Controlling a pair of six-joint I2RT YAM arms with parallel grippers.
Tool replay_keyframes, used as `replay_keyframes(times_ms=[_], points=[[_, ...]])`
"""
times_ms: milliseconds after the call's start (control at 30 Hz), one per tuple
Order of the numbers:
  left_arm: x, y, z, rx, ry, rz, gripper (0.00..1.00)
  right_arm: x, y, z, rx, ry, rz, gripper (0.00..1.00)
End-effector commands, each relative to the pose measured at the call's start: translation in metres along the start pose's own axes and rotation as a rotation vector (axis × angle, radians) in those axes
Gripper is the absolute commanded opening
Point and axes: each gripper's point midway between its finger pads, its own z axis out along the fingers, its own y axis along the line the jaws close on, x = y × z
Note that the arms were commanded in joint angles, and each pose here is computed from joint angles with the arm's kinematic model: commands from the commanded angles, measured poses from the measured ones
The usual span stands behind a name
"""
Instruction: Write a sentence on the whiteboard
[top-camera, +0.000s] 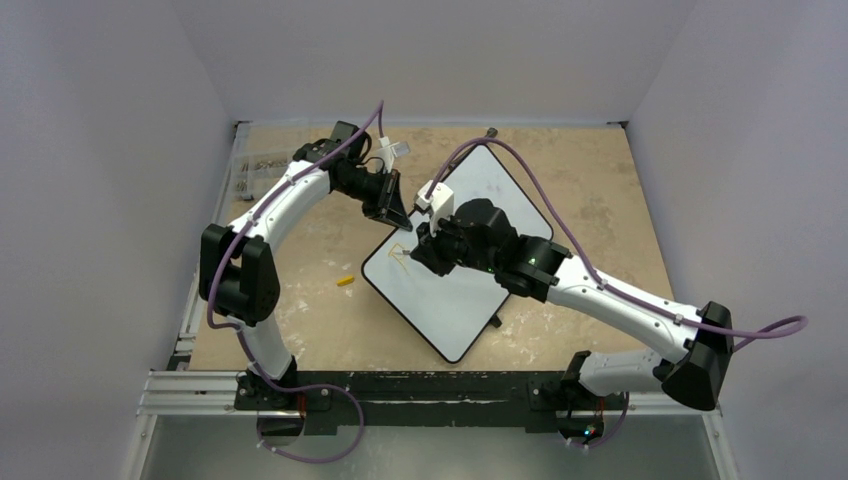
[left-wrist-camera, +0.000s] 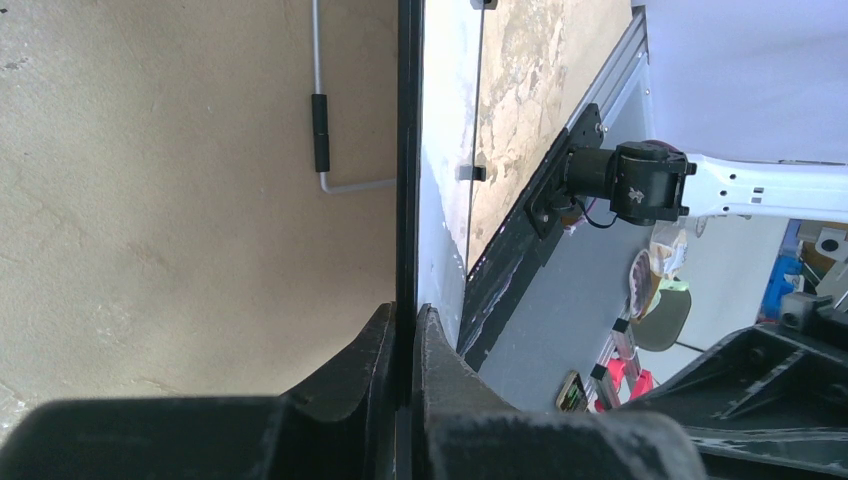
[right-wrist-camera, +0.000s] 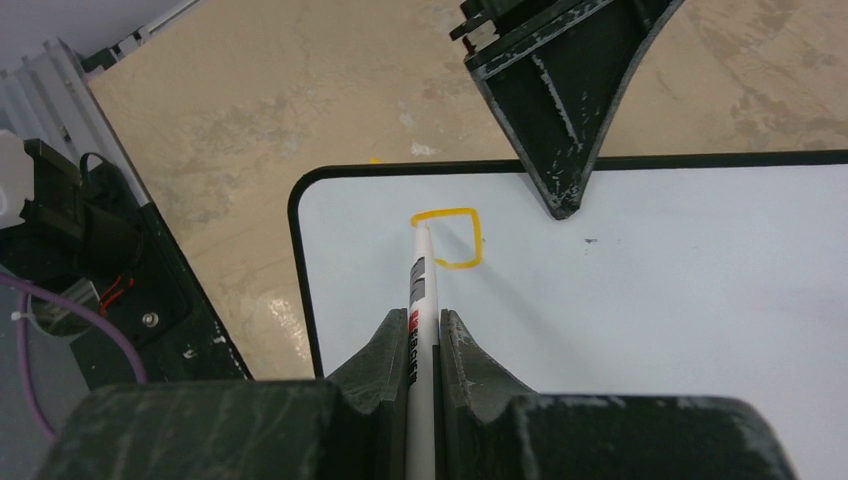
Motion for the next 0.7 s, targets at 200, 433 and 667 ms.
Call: replay_keyframes(times_ms=[200,433,667], points=[[0.003,-0.003,0.0,-0.045,-0.001,0.037,0.0,-0.012,-0.044,-0.02,0.196,-0.082,0.074,0.0],[0.003,-0.003,0.0,-0.045,-0.001,0.037,0.0,-0.007,-0.044,-0.013,0.183,-0.064,0.077,0.0],[0.004,-0.003,0.0,-0.045,0.0,0.038,0.0,-0.008,-0.042,-0.003,0.166,-0.05,0.07,0.0]])
